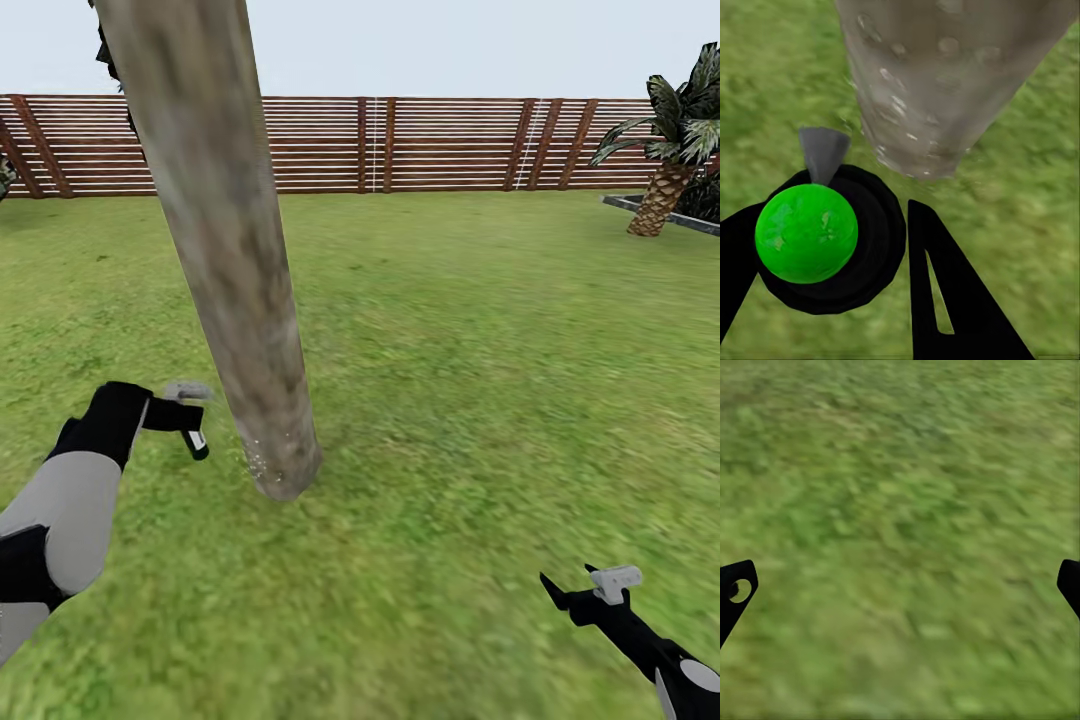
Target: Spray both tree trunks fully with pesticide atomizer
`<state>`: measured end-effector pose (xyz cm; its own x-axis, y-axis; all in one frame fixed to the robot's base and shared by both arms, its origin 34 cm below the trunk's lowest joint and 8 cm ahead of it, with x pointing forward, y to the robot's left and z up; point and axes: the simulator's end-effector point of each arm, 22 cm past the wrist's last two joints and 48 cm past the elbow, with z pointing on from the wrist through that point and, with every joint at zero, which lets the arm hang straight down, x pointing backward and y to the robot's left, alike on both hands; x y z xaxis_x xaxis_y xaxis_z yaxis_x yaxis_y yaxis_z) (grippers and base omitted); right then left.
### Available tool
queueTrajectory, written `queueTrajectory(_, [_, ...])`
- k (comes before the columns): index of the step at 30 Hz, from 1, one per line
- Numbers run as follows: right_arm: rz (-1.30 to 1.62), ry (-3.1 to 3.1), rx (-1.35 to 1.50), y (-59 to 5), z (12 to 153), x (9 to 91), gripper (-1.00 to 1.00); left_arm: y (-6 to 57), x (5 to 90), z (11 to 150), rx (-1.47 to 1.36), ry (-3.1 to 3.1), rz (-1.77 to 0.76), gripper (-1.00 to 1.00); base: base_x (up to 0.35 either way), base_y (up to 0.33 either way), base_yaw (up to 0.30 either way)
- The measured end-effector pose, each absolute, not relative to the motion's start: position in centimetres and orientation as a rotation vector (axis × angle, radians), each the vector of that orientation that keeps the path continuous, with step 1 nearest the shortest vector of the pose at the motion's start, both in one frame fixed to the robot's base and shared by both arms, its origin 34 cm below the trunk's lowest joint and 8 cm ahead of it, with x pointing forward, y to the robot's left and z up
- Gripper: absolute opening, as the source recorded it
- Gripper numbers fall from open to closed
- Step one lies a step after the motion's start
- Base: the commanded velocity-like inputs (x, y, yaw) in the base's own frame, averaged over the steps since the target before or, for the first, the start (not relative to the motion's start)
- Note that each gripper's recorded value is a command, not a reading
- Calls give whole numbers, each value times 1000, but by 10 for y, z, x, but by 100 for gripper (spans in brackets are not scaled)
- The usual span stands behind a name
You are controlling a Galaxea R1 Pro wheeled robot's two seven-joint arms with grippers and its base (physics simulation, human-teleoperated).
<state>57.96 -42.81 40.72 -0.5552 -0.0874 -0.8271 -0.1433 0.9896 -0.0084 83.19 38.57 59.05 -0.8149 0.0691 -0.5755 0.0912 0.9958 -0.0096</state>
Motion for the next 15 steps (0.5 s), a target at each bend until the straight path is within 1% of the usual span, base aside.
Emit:
queueTrajectory(4, [73,2163,-161,-428,407,580,100,379,814,562,121,2564,-69,-100,-16,-1,0])
queueTrajectory(7, [75,2162,-160,-427,407,580,100,379,802,546,113,2587,-67,-100,-243,-103,0])
queueTrajectory(12, [74,2162,-160,-428,407,580,100,381,799,541,104,2595,-43,-100,-278,-178,0])
queueTrajectory(15, [76,2162,-160,-427,407,580,100,384,799,537,88,2602,7,-100,-111,-221,0])
